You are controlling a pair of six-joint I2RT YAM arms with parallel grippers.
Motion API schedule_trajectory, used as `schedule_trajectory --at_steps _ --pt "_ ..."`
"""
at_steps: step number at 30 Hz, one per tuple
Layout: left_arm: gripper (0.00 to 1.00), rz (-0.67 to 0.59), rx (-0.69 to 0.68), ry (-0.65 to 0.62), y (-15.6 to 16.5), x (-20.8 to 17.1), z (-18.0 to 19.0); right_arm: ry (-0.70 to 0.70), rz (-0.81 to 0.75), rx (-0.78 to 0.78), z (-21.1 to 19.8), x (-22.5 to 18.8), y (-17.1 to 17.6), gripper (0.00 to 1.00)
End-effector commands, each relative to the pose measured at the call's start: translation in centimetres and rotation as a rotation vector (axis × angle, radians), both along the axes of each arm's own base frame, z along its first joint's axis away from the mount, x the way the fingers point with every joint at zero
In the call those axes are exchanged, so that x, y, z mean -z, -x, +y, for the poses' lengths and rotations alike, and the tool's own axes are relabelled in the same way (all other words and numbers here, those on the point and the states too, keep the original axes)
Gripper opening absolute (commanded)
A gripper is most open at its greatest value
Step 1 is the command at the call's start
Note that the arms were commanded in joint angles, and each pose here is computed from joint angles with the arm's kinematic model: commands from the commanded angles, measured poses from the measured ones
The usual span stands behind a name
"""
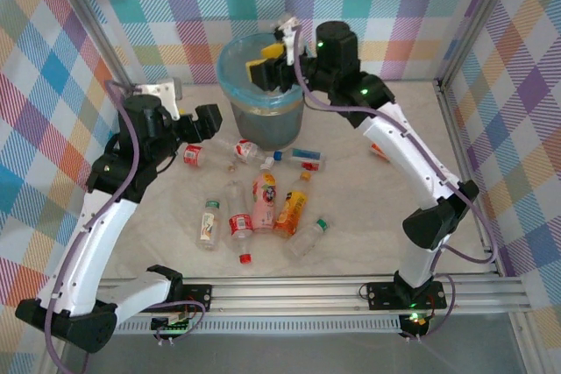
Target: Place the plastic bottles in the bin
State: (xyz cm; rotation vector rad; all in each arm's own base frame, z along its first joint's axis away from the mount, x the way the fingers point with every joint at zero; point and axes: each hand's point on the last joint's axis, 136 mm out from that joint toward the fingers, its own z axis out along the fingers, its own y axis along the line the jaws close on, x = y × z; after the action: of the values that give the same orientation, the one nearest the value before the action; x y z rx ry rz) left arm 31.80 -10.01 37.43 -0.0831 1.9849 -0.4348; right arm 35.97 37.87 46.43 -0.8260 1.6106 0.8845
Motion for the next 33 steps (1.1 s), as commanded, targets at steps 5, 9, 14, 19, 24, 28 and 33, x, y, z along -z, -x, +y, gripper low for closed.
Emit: schedule_trajectory --at_steps 5,9,14,19,24,28,33 --pt "0.89 0.173 -0.181 0.128 -1.9 6.9 4.6 0.090 0.061 -0.123 4.2 4.4 4.2 0.58" --pt "0.88 0.228 -0.291 0.294 -4.5 9.8 8.5 0.110 0.074 -0.180 6.1 5.3 6.0 0.56" --pt "0.86 0.275 -0.410 0.459 -7.2 13.5 12.6 0.222 0.094 -0.207 8.2 8.4 6.2 0.57" --pt "0.84 0.328 -0.499 0.520 -9.8 17.3 15.9 0.278 0.180 -0.228 10.0 12.1 5.3 0.58" --pt "0.81 0.411 -0.549 0.533 -11.7 20.7 17.6 0.280 0.263 -0.276 11.9 14.5 5.7 0.58" --pt "0.80 0.455 -0.607 0.556 -12.4 23.2 19.2 0.288 0.286 -0.301 12.9 15.6 6.4 0.58" --pt "0.78 0.524 -0.648 0.583 -13.1 26.9 19.6 0.302 0.307 -0.312 13.6 16.9 6.7 0.58"
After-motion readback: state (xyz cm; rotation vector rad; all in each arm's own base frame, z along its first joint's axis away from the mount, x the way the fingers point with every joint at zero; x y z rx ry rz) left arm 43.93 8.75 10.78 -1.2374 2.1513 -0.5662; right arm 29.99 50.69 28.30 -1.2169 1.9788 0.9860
